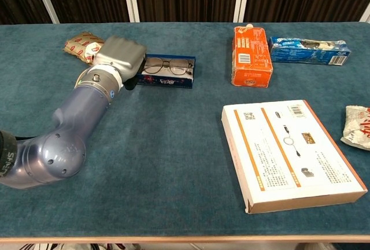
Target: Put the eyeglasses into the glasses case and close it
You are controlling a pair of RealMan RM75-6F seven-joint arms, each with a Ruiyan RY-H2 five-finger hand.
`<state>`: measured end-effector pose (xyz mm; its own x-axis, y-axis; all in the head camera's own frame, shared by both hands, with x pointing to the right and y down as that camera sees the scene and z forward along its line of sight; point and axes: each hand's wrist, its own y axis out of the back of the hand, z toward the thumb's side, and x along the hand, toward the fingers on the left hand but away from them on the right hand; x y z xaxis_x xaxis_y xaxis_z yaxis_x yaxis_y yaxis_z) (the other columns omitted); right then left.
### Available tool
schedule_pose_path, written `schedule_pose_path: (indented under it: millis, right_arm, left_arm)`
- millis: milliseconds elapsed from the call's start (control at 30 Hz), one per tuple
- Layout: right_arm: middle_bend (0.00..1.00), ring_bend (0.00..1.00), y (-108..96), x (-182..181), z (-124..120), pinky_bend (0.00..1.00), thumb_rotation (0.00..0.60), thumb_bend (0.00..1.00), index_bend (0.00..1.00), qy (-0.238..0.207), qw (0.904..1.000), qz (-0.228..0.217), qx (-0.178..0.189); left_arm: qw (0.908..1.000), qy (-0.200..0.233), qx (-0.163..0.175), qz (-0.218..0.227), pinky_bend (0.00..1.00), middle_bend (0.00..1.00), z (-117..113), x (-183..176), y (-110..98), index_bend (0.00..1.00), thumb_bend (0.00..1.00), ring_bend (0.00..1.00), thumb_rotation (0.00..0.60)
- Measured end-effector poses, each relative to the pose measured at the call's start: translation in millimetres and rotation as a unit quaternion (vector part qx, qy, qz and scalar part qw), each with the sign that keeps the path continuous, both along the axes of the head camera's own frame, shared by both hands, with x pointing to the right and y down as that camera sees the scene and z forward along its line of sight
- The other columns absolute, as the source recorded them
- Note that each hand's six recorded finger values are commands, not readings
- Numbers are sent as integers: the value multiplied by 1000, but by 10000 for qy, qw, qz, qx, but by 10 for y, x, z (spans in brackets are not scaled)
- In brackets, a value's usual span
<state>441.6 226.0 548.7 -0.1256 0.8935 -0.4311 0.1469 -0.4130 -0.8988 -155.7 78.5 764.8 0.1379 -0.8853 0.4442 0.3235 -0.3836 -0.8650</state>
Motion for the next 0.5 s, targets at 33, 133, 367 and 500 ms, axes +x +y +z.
schedule_pose_path:
  millis: [33, 133, 367, 500]
  right_arm:
    - [40, 107, 1, -1, 0, 161, 600, 242, 61, -1, 10000, -5, -1]
    - [40, 107, -2, 0, 0, 161, 600, 242, 61, -3, 10000, 3, 3]
    - [40, 107, -3, -7, 5, 161, 600, 242, 61, -8, 10000, -7, -7]
    - [40, 107, 0, -10, 6, 161, 600, 242, 61, -7, 10000, -6, -6]
  left_arm:
    - [10000, 28, -13, -17, 314, 332, -6, -6, 3, 570, 460, 252, 600]
    - [9999, 145, -41, -52, 312, 330, -46, -23, 12, 570, 460, 252, 600]
    - [9995, 301, -111, -71, 311, 324, -199, -178, 58, 571, 455, 252, 600]
    - [9988, 359, -303, -99, 311, 324, -282, -307, 141, 571, 455, 252, 600]
